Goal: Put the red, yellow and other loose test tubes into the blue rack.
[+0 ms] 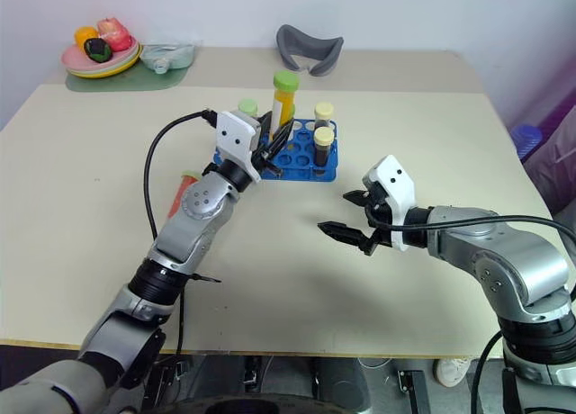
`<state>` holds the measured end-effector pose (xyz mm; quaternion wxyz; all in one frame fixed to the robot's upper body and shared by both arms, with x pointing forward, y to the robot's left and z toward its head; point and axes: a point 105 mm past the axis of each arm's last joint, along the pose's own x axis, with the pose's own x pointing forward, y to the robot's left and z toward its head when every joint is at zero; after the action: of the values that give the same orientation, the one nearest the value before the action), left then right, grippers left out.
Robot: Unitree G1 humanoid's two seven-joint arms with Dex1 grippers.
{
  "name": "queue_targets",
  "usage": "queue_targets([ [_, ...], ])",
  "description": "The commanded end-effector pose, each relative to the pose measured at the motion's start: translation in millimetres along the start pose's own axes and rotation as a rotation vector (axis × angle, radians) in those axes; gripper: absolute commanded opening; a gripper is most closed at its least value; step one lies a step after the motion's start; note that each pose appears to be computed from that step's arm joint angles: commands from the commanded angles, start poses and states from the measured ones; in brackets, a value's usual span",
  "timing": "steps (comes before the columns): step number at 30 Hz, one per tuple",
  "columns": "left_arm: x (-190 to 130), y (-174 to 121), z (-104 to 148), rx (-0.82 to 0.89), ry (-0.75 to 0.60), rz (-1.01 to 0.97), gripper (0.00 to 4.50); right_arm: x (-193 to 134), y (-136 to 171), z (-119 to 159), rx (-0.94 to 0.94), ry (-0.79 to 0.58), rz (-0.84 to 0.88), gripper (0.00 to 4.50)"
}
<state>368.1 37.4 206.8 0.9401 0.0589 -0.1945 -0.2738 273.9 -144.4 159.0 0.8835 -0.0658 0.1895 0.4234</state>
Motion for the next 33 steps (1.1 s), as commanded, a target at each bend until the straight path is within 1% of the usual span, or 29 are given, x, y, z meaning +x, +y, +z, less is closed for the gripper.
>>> queue_targets([
  [1, -4, 7, 9, -0.02, -0.061, 0.017, 0.89, -4, 4, 10, -0.026, -0.047, -0.008, 4.5],
  [5, -5, 11, -5, -0.063, -0.017, 0.043, 0.89, -3, -1, 10, -0.015, -0.065, -0.038, 4.5],
  [9, -2, 5, -9, -0.033, -0.037, 0.026, 0.89, -5, -16, 16, 0.007, -0.148, -0.125, 4.5],
  [12, 0, 0, -11, -0.058, -0.064, 0.017, 0.89, -9, -19, 21, 0.013, -0.218, -0.142, 4.5],
  [15, 2, -4, -14, -0.048, -0.068, 0.003, 0.89, -23, -22, 34, -0.036, -0.38, -0.196, 4.5],
  [16, 3, -4, -16, -0.047, -0.063, 0.003, 0.89, -27, -23, 35, -0.036, -0.409, -0.208, 4.5],
  [20, 5, -6, -19, -0.057, -0.061, -0.011, 0.89, -25, -31, 17, 0.043, -0.348, -0.223, 4.5],
  [24, 6, -7, -18, -0.057, -0.065, -0.009, 0.89, -24, -32, 15, 0.062, -0.361, -0.232, 4.5],
  [27, 6, -8, -18, -0.055, -0.065, -0.019, 0.89, -25, -28, 19, 0.052, -0.393, -0.217, 4.5],
  [33, 6, -7, -18, -0.049, -0.063, -0.025, 0.89, -23, -28, 17, 0.065, -0.395, -0.227, 4.5],
])
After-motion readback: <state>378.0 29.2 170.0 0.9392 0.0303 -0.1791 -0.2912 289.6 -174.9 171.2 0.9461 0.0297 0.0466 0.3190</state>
